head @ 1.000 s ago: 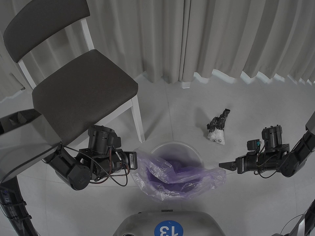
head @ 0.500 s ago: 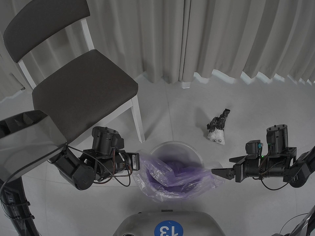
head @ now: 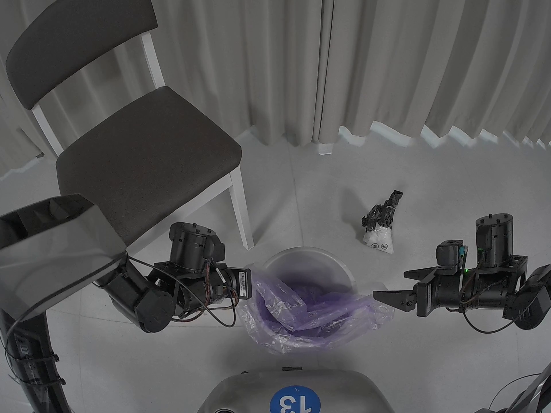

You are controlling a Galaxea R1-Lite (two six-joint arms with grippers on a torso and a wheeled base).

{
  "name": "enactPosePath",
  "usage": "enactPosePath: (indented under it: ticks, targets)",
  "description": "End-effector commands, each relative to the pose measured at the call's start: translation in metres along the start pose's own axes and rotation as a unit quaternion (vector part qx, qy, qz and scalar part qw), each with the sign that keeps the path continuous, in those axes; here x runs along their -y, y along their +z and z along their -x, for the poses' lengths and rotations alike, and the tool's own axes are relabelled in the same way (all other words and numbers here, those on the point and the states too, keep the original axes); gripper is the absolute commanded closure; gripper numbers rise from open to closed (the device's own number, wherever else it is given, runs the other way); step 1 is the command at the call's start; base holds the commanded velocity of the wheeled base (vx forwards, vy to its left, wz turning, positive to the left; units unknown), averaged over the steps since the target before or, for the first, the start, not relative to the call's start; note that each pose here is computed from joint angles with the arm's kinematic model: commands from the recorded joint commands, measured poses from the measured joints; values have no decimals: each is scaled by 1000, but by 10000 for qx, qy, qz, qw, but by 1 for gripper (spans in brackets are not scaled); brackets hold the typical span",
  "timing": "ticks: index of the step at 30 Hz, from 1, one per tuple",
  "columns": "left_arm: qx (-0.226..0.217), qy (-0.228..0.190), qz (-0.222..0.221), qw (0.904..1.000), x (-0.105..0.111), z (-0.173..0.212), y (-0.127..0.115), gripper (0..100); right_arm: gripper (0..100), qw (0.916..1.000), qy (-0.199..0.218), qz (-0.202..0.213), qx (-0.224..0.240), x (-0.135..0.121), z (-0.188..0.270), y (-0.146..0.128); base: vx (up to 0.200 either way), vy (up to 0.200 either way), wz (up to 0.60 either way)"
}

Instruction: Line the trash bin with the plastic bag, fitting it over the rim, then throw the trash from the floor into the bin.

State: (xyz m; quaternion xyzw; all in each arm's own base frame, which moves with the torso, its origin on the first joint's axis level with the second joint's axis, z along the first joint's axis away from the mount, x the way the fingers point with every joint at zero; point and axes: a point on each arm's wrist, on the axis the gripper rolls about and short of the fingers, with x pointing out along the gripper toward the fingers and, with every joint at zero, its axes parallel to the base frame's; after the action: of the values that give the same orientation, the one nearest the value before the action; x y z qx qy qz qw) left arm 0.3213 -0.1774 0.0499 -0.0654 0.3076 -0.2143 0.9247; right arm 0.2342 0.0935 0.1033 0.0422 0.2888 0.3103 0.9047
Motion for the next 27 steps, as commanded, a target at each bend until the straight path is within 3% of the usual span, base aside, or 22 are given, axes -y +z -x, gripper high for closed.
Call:
enactPosePath:
  ticks: [1, 12, 18, 27]
  targets:
    - [-104, 32, -23, 9999, -2, -9, -4, 100, 0, 9999, -9, 16, 100, -1, 5, 3, 0, 0, 0]
    - [-204, 125, -71, 9997, -6, -29, -6, 100, 0, 10000, -9, -2, 93, -1, 6, 3, 0, 0, 0]
    - [-496, 252, -151, 9983, -12, -30, -12, 100, 0, 9999, -8, 1, 100, -1, 6, 3, 0, 0, 0]
    - [-333, 179, -149, 9992, -7, -38, -5, 100, 0, 10000, -9, -2, 93, -1, 6, 2, 0, 0, 0]
